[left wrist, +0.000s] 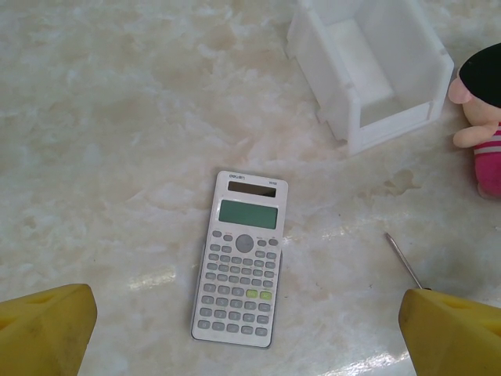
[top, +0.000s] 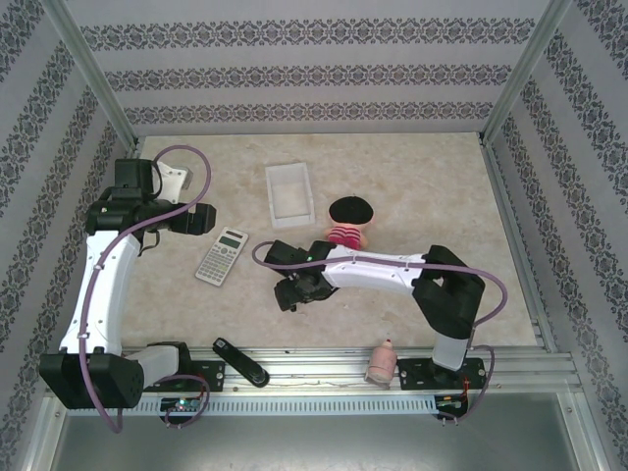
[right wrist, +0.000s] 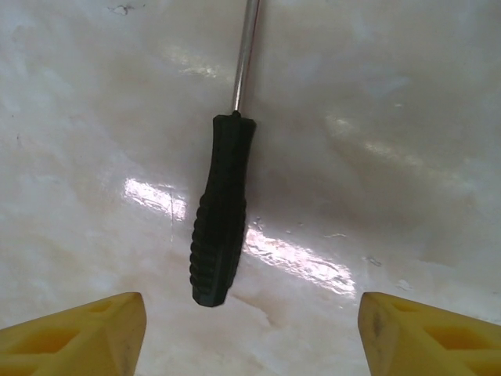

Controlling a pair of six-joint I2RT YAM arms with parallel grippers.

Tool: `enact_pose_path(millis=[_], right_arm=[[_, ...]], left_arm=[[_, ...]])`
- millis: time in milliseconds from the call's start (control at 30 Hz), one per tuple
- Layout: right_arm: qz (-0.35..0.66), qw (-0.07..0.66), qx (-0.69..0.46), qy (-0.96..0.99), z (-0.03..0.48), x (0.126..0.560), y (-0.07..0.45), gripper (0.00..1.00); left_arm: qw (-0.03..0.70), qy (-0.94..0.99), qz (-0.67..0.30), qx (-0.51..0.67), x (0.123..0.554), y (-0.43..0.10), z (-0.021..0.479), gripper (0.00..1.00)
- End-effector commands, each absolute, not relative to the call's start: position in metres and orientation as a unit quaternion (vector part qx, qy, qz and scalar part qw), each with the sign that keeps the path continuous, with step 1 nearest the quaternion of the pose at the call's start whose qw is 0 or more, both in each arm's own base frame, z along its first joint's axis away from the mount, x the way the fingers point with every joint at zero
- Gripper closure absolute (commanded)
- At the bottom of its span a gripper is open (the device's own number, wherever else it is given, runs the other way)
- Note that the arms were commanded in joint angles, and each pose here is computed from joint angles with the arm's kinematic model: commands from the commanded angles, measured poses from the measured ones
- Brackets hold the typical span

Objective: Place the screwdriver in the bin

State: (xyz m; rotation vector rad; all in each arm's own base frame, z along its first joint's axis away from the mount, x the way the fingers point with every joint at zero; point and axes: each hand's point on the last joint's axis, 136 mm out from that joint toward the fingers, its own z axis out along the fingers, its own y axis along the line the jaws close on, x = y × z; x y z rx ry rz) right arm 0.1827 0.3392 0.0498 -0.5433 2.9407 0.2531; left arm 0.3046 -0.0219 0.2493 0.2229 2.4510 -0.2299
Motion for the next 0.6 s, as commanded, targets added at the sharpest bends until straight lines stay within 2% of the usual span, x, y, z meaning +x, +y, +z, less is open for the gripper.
enact_pose_path(millis=[0, 467, 567], right_arm=[[0.098, 0.066, -0.176, 0.977, 0.048, 0.181, 0.357, 0.31], [0.038, 0.054, -0.175, 0.982, 0.019, 0.185, 0.348, 0.36], [0.031, 0.056, -0.171, 0.983, 0.016, 0.187, 0.347, 0.42]], left_arm=[[0.325, 0.936, -0.096, 0.095, 0.297, -0.027, 0.252, 0.01], [0.324, 0.936, -0.102, 0.097, 0.295, -0.029, 0.249, 0.01], [0.321, 0.935, -0.108, 0.103, 0.294, -0.032, 0.249, 0.01]])
